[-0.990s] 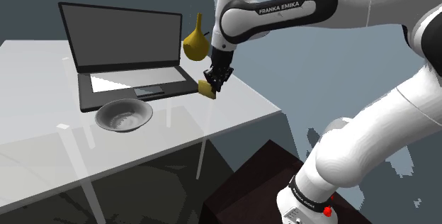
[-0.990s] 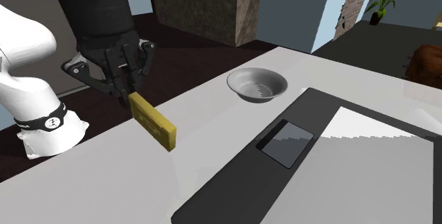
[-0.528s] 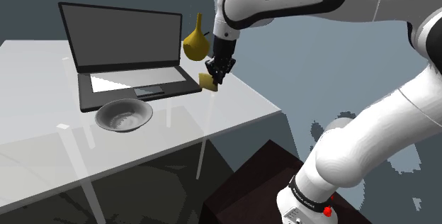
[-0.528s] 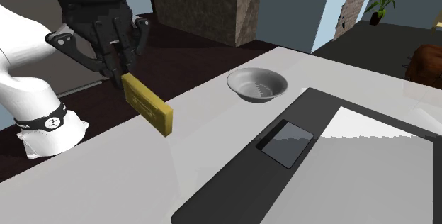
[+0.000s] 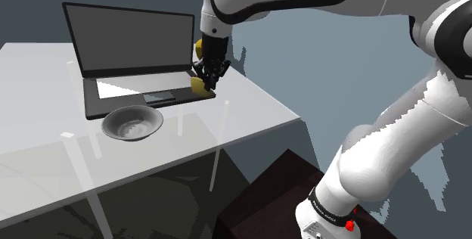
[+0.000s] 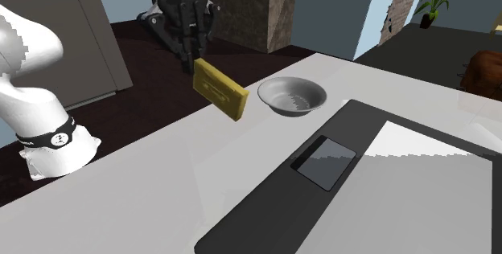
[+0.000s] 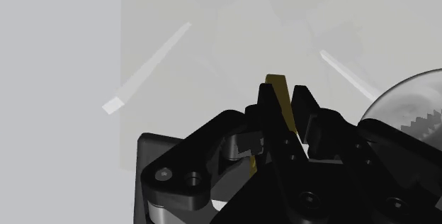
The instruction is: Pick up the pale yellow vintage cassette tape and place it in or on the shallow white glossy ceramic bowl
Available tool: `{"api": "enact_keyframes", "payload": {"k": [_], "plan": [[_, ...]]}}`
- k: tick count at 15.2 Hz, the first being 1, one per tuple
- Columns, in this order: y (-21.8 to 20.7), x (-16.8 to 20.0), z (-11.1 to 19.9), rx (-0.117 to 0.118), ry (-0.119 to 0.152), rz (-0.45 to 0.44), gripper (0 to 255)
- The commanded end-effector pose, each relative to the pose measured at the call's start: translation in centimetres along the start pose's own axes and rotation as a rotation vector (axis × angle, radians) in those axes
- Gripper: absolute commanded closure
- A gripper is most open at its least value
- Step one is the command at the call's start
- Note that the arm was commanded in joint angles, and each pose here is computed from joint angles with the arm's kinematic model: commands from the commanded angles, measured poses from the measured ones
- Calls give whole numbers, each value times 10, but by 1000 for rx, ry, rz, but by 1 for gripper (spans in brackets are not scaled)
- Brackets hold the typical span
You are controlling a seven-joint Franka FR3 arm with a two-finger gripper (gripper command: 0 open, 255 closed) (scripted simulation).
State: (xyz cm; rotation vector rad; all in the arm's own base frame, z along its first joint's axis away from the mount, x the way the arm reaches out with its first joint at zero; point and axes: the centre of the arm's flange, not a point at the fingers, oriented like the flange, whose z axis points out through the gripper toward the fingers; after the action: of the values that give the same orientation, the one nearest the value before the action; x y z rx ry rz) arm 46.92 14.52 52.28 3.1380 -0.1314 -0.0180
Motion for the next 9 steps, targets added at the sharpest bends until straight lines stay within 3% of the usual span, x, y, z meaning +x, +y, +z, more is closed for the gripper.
{"api": "enact_keyframes", "payload": {"k": [1,9], "plan": [[-27,5,1,0,0,1,255],[-131,24,-6,0,0,1,255]]}}
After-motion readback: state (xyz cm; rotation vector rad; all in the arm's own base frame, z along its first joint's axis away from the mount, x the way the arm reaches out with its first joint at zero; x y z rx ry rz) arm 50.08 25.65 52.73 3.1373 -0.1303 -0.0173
